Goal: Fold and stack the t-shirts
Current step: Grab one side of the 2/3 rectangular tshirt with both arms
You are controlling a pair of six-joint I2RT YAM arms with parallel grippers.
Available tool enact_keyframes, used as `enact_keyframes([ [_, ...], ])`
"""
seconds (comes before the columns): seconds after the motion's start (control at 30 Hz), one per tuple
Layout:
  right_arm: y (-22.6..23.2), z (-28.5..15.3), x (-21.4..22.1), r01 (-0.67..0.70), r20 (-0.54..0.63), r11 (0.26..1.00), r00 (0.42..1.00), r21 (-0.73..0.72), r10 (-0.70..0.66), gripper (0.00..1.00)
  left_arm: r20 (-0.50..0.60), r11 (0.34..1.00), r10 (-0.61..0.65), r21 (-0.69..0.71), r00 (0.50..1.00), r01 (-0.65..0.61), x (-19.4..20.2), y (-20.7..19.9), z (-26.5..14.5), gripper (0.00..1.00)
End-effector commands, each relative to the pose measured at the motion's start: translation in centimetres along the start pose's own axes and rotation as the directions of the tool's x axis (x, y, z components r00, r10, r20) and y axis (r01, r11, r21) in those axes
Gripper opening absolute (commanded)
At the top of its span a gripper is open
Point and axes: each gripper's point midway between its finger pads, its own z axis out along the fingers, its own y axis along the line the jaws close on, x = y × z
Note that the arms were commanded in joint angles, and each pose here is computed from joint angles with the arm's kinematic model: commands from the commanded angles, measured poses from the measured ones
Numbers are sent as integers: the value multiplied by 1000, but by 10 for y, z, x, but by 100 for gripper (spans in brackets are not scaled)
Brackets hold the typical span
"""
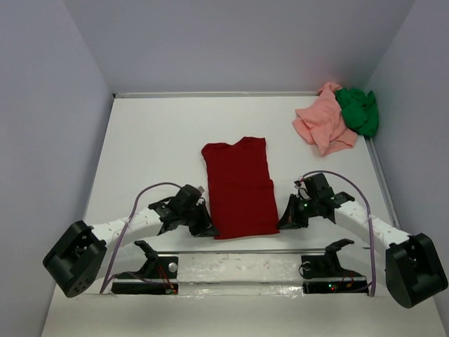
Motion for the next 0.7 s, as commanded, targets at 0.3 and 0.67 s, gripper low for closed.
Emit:
enact_keyframes([
  [0.3, 29, -38, -13, 56, 74, 998, 996, 26, -58, 0, 124, 1000, 1, -7, 992, 0, -18, -59, -28, 0],
  [0.67, 79, -71, -45, 123, 146, 992, 982, 2, -122, 0, 240, 998, 1, -63, 971, 14, -53, -83, -72, 0],
])
